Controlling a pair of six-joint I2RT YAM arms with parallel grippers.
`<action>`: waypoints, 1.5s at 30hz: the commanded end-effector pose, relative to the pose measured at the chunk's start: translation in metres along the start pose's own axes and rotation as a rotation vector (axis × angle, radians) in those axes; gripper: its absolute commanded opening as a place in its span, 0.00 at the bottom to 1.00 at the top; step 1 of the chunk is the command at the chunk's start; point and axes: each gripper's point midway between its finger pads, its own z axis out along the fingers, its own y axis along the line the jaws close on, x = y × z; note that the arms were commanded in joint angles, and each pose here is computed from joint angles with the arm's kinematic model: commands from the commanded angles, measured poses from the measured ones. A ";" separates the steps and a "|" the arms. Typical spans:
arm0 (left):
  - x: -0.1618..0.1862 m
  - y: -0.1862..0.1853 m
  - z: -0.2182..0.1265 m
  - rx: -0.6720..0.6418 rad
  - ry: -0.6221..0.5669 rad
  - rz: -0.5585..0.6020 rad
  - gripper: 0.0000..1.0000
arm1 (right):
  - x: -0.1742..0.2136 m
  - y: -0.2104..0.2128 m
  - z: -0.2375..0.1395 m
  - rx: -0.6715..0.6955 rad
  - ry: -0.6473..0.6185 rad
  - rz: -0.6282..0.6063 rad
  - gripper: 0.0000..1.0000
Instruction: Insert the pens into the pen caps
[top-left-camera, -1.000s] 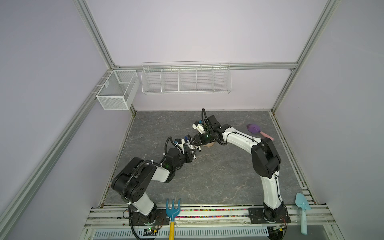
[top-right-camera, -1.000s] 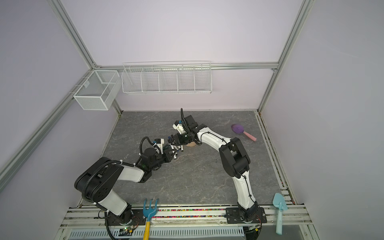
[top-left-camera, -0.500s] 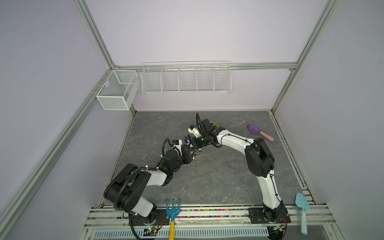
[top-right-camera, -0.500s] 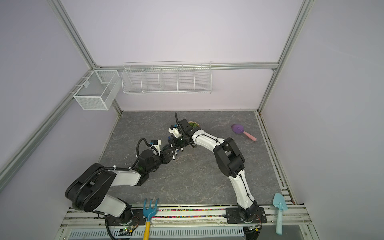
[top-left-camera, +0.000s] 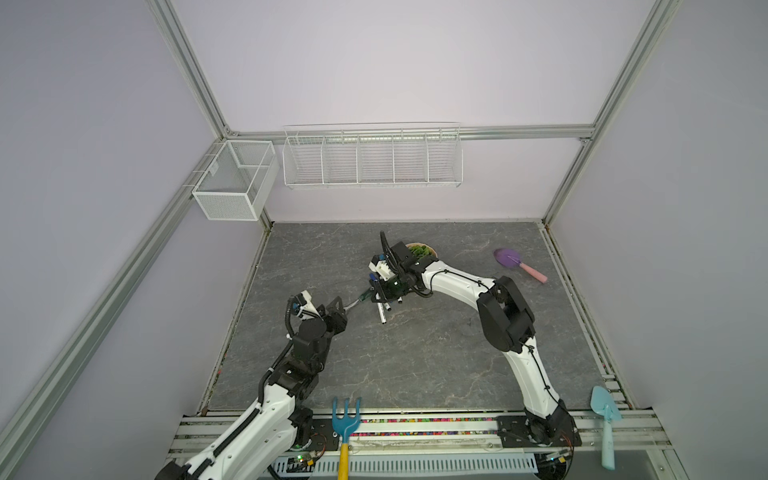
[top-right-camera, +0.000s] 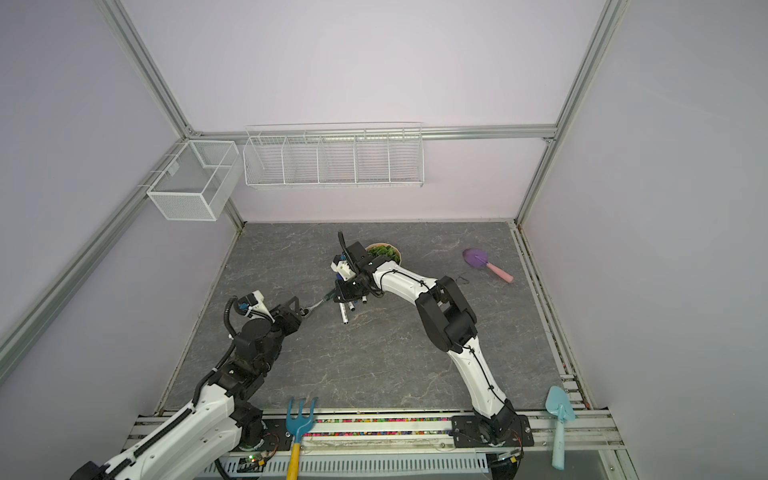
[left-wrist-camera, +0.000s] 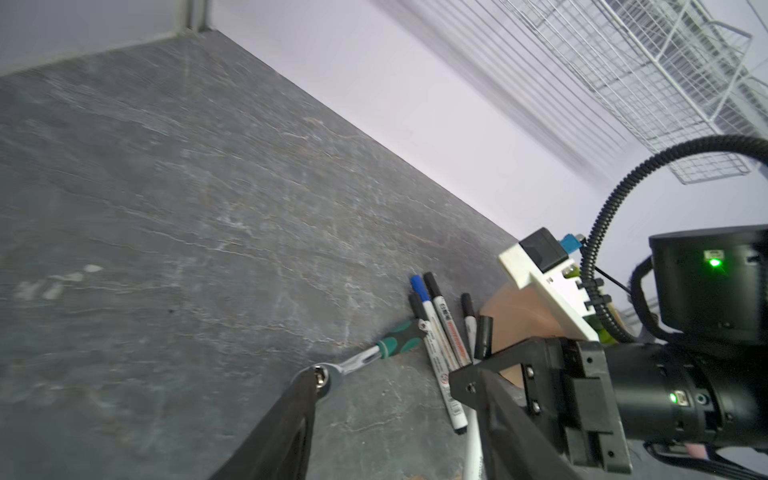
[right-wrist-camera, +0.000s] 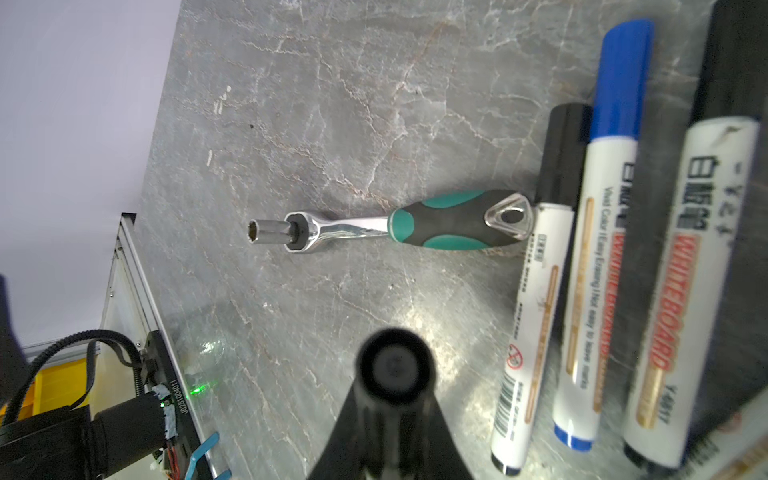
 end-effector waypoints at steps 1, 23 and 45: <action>0.002 0.027 -0.004 -0.149 0.023 0.076 0.60 | 0.003 -0.010 0.012 0.037 0.029 -0.001 0.15; -0.009 0.048 0.021 -0.378 -0.005 0.192 0.62 | 0.009 -0.080 -0.187 0.531 -0.560 0.152 0.47; -0.098 0.123 0.043 -0.727 -0.118 0.278 0.99 | 0.125 -0.293 -0.326 1.417 -0.634 0.192 0.99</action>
